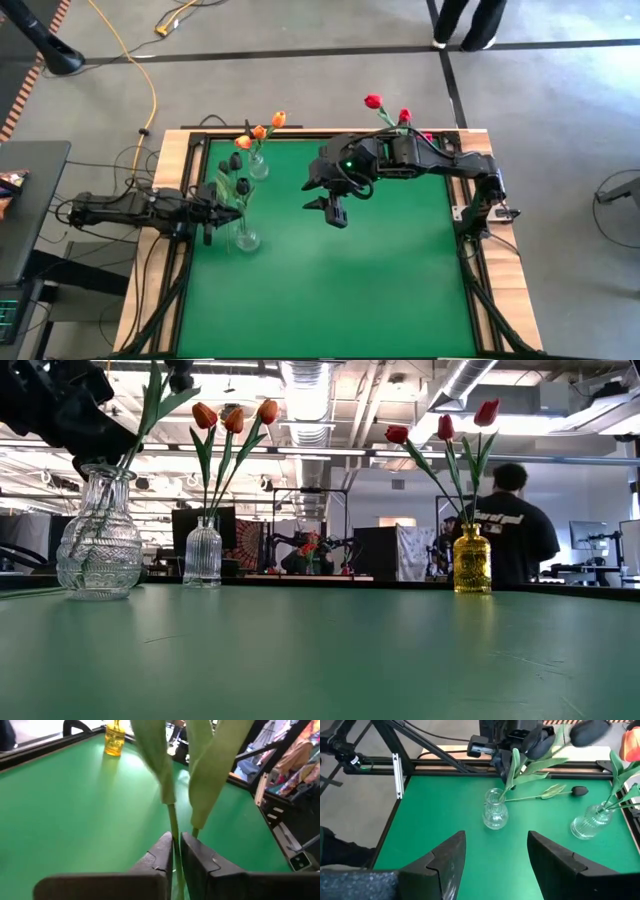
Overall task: Sort flowers into vase by color
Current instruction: Put the right black flower into the bottom transparent vase, then put the black flower into the bottom transparent vase
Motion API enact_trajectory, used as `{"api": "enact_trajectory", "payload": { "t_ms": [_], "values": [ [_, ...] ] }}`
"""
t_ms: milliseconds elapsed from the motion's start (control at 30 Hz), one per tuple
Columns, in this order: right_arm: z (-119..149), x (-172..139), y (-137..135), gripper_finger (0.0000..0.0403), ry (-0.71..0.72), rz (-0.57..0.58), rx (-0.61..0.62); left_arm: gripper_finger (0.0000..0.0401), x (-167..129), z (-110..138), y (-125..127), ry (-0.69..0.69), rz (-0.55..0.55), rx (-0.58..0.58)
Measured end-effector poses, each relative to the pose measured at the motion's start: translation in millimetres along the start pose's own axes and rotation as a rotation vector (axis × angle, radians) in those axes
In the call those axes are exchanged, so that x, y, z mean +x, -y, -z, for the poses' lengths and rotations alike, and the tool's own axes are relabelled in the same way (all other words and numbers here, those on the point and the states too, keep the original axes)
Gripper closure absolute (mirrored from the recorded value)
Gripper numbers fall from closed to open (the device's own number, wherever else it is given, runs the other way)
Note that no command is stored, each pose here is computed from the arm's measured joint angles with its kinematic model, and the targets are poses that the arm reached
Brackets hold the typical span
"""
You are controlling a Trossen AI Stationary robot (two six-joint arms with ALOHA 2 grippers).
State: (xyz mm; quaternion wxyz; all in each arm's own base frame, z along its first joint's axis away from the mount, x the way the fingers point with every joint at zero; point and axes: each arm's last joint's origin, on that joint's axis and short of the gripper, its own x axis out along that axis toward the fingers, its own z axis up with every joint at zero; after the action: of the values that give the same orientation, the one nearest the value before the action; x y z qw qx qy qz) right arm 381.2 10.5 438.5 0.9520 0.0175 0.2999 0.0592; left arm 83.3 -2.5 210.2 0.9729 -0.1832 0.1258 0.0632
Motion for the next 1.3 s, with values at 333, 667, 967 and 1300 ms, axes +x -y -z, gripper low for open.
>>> {"api": "enact_trajectory", "payload": {
  "t_ms": [333,667,967,1300],
  "values": [
    [0.7,0.0,-0.1,0.0165,-0.007,0.000,0.006,0.0296,-0.1,-0.5,2.0,-0.014,0.059,-0.057],
    [0.6,0.0,-0.1,0.0165,-0.007,0.000,0.009,0.0226,-6.8,-2.6,3.9,-0.105,0.088,-0.187],
    [0.6,0.0,0.0,0.0165,-0.006,0.000,0.009,0.0216,-30.5,-33.5,11.4,-0.138,0.005,-0.271],
    [0.6,0.0,0.0,0.0165,-0.006,0.000,0.009,0.0216,-35.8,-54.6,14.8,-0.308,-0.335,-0.414]
  ]
}}
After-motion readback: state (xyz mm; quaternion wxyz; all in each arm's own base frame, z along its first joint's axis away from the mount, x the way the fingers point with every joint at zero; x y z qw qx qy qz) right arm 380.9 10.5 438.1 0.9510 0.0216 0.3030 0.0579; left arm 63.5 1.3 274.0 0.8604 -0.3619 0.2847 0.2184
